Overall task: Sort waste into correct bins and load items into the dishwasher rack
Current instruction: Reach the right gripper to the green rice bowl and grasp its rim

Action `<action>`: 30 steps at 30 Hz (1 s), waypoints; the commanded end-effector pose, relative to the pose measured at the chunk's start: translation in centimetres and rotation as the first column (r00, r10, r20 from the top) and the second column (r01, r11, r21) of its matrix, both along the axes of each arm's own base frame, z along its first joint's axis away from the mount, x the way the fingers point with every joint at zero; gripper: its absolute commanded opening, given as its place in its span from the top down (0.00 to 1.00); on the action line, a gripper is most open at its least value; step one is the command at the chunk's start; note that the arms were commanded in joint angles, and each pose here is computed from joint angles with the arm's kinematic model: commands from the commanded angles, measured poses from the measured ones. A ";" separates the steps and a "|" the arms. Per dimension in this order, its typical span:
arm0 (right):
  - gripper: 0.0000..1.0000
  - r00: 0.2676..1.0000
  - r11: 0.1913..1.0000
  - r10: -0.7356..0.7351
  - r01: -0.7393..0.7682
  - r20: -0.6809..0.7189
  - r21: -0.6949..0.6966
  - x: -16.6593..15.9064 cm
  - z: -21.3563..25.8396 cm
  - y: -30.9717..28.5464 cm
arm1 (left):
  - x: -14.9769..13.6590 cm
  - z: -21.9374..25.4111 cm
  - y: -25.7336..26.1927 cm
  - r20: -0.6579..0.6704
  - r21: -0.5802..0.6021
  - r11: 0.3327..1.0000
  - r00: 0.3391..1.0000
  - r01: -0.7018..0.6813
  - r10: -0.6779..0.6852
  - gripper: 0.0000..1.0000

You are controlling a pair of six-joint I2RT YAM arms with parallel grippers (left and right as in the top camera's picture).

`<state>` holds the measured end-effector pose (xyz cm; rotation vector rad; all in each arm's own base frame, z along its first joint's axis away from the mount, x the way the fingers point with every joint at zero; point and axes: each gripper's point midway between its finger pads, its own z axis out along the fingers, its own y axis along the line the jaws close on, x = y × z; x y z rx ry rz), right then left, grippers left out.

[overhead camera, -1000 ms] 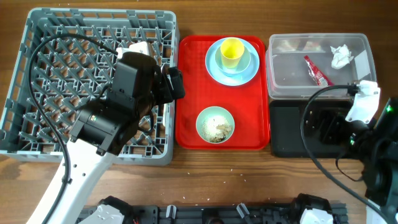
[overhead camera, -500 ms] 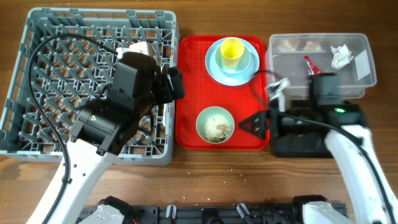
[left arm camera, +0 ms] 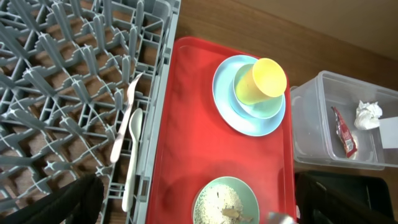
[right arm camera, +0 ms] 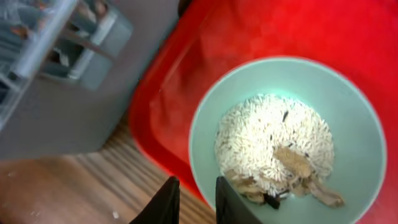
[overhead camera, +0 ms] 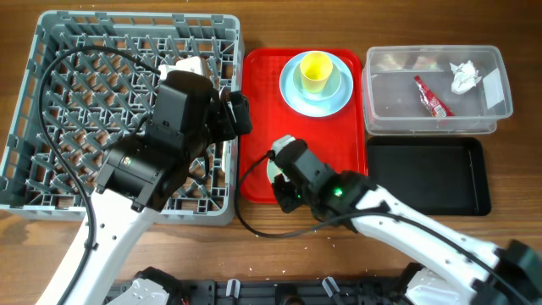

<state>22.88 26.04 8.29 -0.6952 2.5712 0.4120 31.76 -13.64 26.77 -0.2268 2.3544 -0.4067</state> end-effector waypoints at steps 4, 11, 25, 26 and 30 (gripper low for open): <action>0.73 0.999 0.998 0.047 -0.048 -0.016 -0.029 0.2 -4.0 2.6 | 0.1 0.5 0.0 0.012 -0.008 1.000 1.000 0.002 -0.002 0.00; 0.90 1.000 0.989 -0.010 0.013 0.021 -0.146 1.2 -5.5 0.5 | 0.1 0.5 0.0 0.012 -0.008 1.000 1.000 0.002 -0.002 0.00; 0.83 0.964 0.937 -0.262 0.244 -0.044 -0.250 4.0 -5.6 -8.0 | 0.1 0.5 0.0 0.012 -0.008 1.000 1.000 0.002 -0.002 0.00; 0.83 0.964 0.937 -0.262 0.243 -0.044 -0.251 4.0 -5.6 -8.0 | 0.1 0.5 0.0 0.012 -0.008 1.000 1.000 0.002 -0.002 0.00; 0.92 0.964 0.937 -0.261 0.238 -0.057 -0.257 3.7 -5.7 -8.1 | 0.1 0.5 0.0 0.012 -0.008 1.000 1.000 0.002 -0.002 0.00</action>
